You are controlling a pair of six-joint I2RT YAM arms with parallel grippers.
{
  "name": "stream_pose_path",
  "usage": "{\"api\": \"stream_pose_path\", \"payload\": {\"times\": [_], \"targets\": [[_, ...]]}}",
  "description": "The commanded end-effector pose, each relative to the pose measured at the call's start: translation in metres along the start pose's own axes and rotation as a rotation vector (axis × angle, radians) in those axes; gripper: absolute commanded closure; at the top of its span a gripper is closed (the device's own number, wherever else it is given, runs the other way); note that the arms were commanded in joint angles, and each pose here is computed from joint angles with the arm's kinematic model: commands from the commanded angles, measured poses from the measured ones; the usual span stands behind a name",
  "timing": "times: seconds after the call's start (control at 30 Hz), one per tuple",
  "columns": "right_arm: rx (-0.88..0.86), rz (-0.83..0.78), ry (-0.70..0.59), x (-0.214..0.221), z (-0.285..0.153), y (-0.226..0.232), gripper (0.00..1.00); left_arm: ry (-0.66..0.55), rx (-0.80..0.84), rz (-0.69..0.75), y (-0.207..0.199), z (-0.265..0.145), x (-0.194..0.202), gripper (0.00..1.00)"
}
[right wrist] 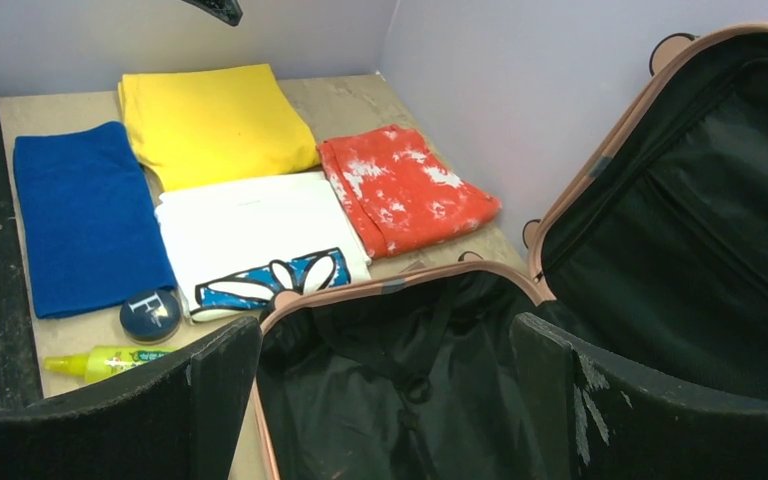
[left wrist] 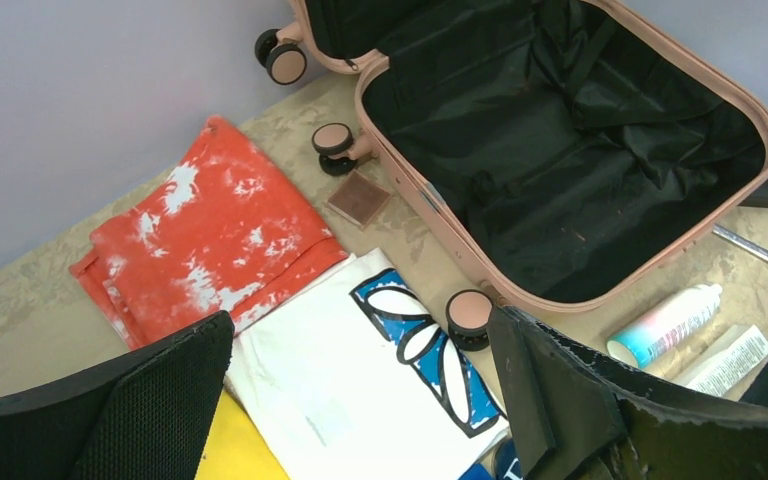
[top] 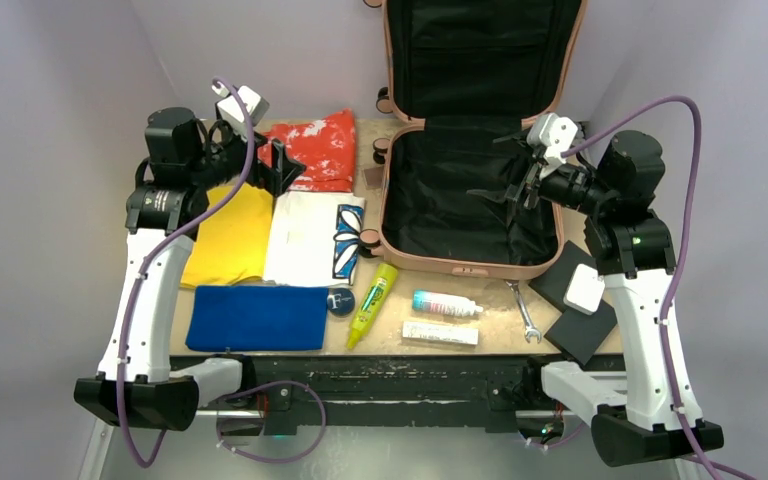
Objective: Pack the luggage
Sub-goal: Pick up the clothes from the corner of the board.
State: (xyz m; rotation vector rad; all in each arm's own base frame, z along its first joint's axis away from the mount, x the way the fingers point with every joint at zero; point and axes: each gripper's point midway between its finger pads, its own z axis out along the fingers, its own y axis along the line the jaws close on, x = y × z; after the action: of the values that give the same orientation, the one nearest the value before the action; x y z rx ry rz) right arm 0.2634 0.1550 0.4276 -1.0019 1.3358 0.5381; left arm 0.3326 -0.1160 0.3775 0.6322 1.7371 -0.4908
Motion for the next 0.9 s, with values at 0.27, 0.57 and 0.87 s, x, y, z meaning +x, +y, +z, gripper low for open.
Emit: {"api": "stream_pose_path", "payload": {"times": [0.27, 0.57, 0.87], "targets": [[0.023, -0.013, -0.022, -0.004, 0.006, -0.010, 0.01, -0.011, -0.117, 0.004, 0.031, 0.014, -0.001, 0.01], [0.086, 0.030, -0.025, 0.005, 0.013, -0.026, 0.01, 0.085, -0.322, 0.037, 0.078, 0.049, 0.026, 0.01], [0.141, 0.031, -0.010, 0.013, 0.014, -0.037, 0.01, 0.229, -0.542, -0.002, 0.138, 0.104, 0.084, 0.01]]}}
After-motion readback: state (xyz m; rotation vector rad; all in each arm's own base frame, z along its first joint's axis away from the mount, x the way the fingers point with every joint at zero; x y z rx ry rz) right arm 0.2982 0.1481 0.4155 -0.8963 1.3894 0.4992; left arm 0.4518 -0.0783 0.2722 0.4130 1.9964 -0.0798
